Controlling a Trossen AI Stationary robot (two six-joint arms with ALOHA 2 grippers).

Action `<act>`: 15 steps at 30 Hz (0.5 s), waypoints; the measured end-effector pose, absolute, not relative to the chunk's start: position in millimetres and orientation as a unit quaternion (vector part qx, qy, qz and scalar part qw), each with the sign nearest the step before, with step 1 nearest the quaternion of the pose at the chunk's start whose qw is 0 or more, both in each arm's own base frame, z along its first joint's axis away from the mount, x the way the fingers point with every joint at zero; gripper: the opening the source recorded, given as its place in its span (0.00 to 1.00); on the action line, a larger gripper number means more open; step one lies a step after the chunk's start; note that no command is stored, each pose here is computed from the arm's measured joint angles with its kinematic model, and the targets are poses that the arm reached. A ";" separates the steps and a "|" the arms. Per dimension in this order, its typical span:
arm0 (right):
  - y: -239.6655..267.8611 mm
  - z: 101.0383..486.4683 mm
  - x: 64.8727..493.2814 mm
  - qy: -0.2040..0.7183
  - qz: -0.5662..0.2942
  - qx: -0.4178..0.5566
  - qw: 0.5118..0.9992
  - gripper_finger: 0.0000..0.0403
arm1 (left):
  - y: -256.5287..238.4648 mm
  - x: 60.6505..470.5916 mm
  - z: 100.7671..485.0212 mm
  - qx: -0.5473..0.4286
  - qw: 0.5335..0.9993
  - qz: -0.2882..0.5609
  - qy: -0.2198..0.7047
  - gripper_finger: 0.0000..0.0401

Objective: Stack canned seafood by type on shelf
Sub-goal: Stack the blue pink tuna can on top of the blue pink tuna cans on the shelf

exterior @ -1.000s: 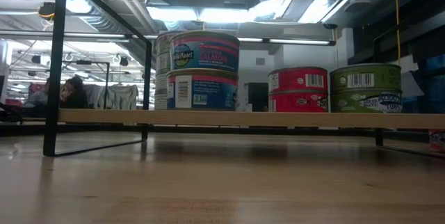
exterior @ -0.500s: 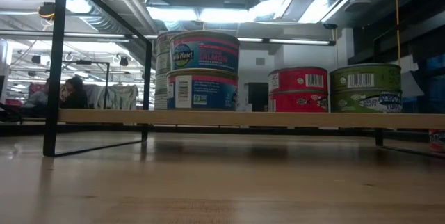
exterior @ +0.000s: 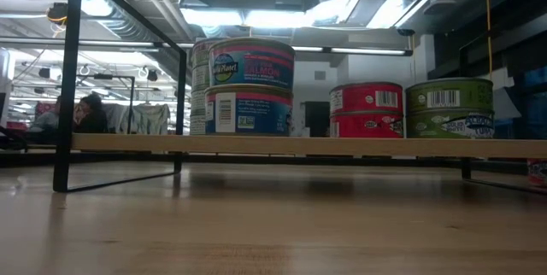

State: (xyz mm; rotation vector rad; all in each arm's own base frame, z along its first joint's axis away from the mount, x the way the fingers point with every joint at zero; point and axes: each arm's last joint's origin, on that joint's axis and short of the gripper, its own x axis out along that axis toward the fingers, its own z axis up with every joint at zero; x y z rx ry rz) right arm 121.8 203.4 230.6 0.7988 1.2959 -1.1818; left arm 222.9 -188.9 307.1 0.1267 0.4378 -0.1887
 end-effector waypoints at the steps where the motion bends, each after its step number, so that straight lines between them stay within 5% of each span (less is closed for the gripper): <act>1: 202.3 228.1 120.8 0.557 -0.509 0.337 0.564 0.65 | -188.9 222.9 307.1 0.063 0.970 -0.093 0.217 0.01; 15: 198.9 216.6 116.5 0.564 -0.527 0.332 0.542 0.65 | -188.9 222.9 307.1 0.062 0.970 -0.093 0.217 0.01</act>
